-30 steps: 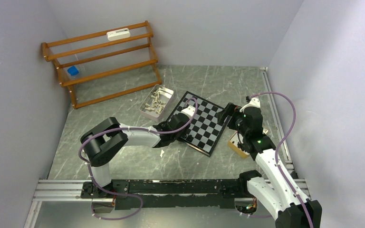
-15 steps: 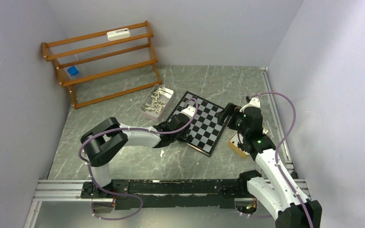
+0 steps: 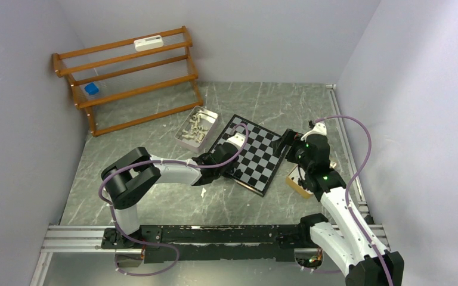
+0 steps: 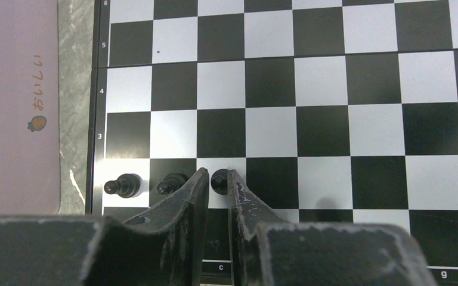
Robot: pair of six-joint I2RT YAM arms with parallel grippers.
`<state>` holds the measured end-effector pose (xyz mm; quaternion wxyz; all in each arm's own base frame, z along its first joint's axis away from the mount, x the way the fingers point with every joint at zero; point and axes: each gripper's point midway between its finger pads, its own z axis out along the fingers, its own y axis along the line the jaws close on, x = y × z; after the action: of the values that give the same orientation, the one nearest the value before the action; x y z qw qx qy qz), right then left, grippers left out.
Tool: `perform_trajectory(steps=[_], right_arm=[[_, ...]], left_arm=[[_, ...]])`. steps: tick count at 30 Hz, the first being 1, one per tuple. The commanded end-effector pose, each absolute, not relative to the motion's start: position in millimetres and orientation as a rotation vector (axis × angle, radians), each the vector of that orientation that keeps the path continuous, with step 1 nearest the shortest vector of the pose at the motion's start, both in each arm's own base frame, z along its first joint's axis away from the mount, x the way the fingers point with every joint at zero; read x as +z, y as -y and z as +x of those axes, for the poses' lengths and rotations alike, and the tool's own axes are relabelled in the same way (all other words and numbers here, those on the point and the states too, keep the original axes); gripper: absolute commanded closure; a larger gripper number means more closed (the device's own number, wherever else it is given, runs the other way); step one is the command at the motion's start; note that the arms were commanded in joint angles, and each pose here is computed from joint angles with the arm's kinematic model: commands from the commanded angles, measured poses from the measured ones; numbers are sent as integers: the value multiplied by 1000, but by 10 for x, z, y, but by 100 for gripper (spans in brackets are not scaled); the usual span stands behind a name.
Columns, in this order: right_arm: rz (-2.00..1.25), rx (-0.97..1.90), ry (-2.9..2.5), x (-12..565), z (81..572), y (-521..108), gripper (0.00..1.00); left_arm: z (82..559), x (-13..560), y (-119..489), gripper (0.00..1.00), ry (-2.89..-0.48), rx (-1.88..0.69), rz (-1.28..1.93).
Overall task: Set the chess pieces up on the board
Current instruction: Place the chess piece on the chessboard.
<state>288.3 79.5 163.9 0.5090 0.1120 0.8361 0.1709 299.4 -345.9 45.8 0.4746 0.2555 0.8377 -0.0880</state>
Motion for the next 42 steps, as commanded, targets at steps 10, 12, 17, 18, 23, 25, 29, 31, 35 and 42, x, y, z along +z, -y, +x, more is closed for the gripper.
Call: perform_trajectory(steps=[10, 12, 17, 18, 23, 25, 29, 31, 35, 42], right_arm=[[270, 414, -2000, 1641, 2870, -777, 0], [270, 413, -2001, 1638, 2868, -775, 0], [269, 417, -2000, 1640, 2866, -781, 0], [268, 418, -1999, 1644, 2865, -781, 0], [277, 444, -2013, 1623, 2849, -819, 0], [293, 451, -2021, 1611, 2835, -821, 0], [387, 428, -2058, 1562, 2793, -757, 0], [417, 427, -2081, 1547, 2767, -752, 0], [386, 492, -2117, 1539, 2711, -861, 0], [398, 512, -2138, 1592, 2597, -872, 0]], left_arm=[[2977, 491, 3487, 57, -2051, -221, 618], [2981, 533, 3511, 59, -2045, -233, 615], [3002, 634, 3525, 58, -2039, -237, 598], [3005, 663, 3526, 57, -2036, -240, 592], [3042, 893, 3544, 58, -2016, -252, 554], [3055, 1019, 3555, 58, -2003, -260, 541], [3089, 1342, 3501, 55, -1991, -254, 469], [3085, 1518, 3467, 54, -1981, -261, 442], [2979, 1838, 3445, 52, -1967, -329, 459], [2547, 1999, 3594, 49, -2052, -542, 664]])
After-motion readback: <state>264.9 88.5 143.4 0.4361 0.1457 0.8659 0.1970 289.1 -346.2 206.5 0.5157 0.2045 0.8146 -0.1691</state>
